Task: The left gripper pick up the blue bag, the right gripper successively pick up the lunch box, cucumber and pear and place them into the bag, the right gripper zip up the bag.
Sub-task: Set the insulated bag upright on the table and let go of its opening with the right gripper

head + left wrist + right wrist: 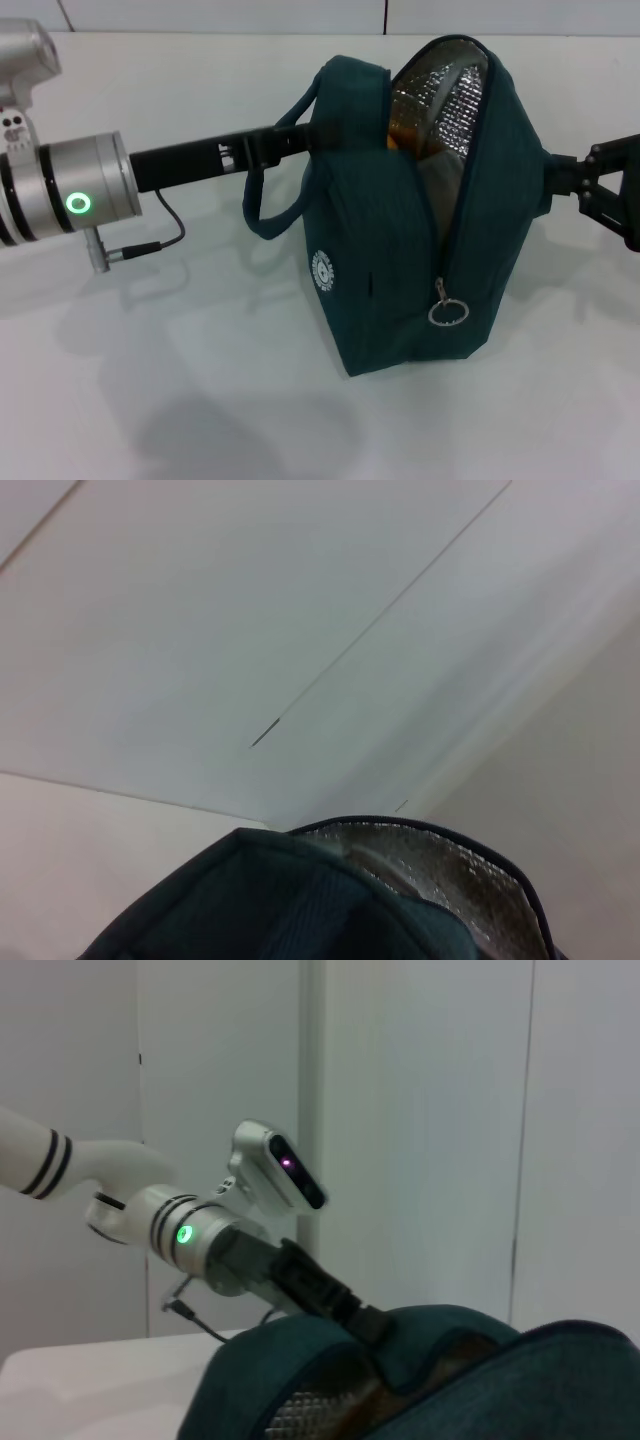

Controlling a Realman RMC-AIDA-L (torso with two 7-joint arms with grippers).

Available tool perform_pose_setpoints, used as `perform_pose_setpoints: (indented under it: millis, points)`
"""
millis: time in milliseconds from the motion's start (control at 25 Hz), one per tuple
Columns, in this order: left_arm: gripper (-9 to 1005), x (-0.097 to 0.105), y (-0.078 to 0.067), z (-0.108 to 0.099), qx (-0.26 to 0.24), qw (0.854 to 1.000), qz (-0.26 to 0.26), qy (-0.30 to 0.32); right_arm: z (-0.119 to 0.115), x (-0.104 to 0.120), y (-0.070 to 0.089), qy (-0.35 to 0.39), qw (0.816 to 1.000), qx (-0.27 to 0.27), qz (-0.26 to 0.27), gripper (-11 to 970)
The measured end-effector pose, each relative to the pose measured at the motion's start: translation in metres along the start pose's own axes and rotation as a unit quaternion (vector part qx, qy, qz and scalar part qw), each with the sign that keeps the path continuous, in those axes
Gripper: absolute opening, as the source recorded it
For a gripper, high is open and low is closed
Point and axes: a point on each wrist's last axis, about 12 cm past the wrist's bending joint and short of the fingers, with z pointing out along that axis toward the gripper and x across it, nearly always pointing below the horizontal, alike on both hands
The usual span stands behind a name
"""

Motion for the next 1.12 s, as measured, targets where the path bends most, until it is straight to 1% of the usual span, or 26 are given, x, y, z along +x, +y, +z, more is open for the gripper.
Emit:
perform_pose_setpoints:
  millis: [280,520,760,1120]
  points:
    - [50,0.009,0.003,-0.002,-0.002,1.000,-0.004,-0.001,-0.005,0.001,-0.004,0.007,1.000,0.013,-0.003,52]
    - [50,0.016,0.004,-0.001,-0.003,1.000,-0.009,-0.001,-0.003,0.004,-0.002,0.007,1.000,0.006,0.001,51]
    - [50,0.017,0.006,-0.004,-0.008,1.000,-0.010,-0.002,-0.002,0.008,0.000,0.004,1.000,0.005,0.007,51]
    - [50,0.017,0.007,-0.008,-0.015,1.000,-0.014,-0.009,0.000,0.009,0.001,0.001,1.000,0.004,0.008,51]
